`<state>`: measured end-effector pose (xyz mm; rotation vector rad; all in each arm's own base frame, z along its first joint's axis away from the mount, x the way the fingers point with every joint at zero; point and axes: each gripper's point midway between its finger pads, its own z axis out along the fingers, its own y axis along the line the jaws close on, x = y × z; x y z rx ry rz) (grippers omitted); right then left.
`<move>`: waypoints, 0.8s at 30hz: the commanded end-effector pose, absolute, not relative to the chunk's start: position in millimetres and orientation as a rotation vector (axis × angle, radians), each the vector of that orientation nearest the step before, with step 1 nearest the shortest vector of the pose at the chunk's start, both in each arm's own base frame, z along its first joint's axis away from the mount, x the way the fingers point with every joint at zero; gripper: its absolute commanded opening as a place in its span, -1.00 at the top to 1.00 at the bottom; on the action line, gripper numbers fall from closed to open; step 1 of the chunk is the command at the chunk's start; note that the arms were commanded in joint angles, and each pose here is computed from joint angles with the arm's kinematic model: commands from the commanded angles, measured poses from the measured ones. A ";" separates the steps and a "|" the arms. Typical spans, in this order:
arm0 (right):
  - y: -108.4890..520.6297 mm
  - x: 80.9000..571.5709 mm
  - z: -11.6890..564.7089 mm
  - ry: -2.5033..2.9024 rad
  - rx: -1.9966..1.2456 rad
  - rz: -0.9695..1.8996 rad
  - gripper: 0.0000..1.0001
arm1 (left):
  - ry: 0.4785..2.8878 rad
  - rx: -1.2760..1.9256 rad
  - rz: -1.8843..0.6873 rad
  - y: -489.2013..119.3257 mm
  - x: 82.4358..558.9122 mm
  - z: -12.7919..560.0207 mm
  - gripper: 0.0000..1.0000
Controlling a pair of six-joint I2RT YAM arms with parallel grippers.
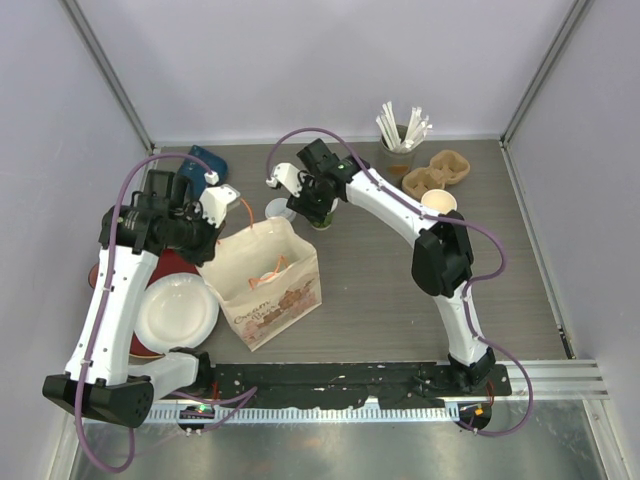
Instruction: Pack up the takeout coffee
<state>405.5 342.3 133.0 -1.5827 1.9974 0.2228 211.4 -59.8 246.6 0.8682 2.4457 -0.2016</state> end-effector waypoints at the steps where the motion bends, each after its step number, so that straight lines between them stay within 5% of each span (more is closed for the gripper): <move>1: 342.0 418.2 140.8 1.959 -1.564 0.146 -0.03 | 2.627 0.915 -0.275 -52.1 157.2 243.1 1.00; 13: 340.2 407.9 151.8 1.954 -1.556 0.135 0.66 | 2.620 0.919 -0.295 -54.7 157.3 243.2 1.00; 24: 333.3 405.5 169.7 1.962 -1.509 0.124 0.98 | 2.606 0.941 -0.317 -57.0 154.6 243.8 1.00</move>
